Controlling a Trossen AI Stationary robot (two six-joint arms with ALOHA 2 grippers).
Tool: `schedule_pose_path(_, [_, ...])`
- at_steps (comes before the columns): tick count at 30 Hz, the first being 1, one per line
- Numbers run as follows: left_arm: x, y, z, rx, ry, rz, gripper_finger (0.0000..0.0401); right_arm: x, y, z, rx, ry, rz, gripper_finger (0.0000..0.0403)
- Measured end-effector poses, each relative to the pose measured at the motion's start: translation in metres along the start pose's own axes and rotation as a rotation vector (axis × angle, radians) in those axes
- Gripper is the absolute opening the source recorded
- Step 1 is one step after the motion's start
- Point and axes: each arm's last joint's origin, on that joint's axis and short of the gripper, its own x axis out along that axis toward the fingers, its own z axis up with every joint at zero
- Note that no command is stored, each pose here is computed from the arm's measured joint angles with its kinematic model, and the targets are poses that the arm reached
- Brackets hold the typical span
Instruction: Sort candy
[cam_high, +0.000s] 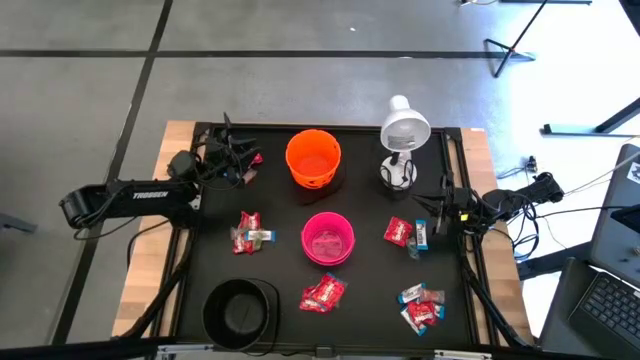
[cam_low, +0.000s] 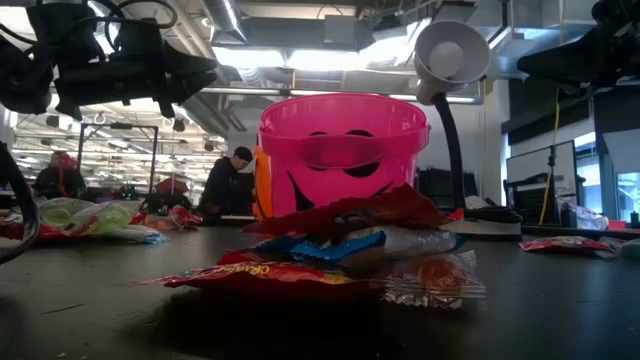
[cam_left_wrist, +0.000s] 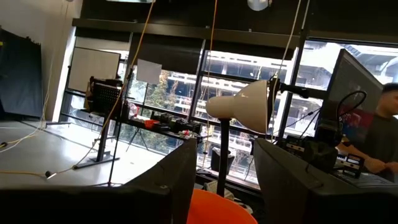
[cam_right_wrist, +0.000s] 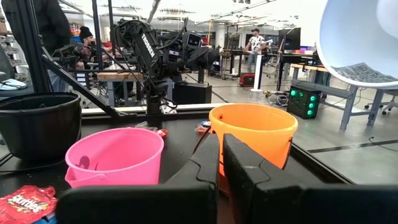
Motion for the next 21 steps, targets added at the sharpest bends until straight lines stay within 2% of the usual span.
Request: schedule_pose_path(21, [0.0,0.0,0.0,0.0,0.0,0.0,0.0151,0.0,-0.0001,0.0008,0.005,-0.008,-0.001,0.0019])
